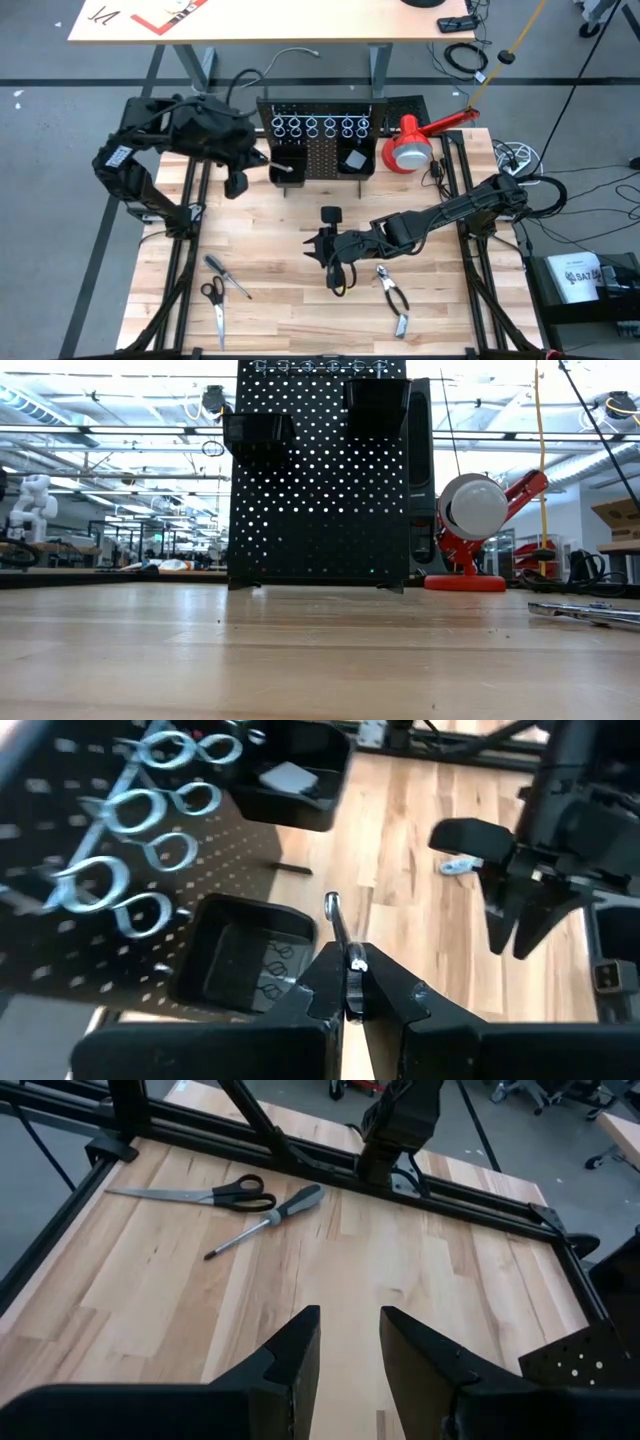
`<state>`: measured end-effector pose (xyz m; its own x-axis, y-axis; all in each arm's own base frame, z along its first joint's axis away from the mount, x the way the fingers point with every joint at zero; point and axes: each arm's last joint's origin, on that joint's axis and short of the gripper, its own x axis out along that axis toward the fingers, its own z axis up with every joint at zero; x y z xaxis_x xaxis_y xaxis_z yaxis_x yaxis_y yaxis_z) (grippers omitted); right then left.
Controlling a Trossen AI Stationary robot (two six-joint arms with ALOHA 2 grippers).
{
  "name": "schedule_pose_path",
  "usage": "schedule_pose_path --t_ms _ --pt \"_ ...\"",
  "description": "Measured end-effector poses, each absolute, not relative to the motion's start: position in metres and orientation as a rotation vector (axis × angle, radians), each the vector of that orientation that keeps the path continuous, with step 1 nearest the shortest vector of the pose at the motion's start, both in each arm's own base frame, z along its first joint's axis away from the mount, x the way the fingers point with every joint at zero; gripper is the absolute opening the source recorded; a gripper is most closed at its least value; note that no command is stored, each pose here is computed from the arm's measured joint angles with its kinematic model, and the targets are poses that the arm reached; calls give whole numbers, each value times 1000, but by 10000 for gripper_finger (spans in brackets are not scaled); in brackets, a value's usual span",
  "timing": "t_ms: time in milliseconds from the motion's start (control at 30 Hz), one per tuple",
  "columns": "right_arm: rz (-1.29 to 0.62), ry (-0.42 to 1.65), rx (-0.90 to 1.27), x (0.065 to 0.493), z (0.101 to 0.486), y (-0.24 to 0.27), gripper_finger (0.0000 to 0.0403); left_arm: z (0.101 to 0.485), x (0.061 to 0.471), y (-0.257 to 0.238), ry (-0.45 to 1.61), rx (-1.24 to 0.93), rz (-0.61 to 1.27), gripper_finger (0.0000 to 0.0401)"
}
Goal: Hang tools onto peg board
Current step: Hang the wrench on the pegboard
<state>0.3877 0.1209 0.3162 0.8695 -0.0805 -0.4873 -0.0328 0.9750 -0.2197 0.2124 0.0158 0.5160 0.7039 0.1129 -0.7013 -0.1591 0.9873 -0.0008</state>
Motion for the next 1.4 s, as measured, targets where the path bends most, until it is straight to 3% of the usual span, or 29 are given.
schedule_pose_path --t_ms 833,1167,1400 --pt "-23 534 -229 387 315 122 105 482 273 16 929 -73 14 22" --pt "-23 551 -219 386 313 121 105 499 249 25 863 4 103 22" --pt "-24 550 -218 386 314 121 105 527 215 33 669 52 187 22"
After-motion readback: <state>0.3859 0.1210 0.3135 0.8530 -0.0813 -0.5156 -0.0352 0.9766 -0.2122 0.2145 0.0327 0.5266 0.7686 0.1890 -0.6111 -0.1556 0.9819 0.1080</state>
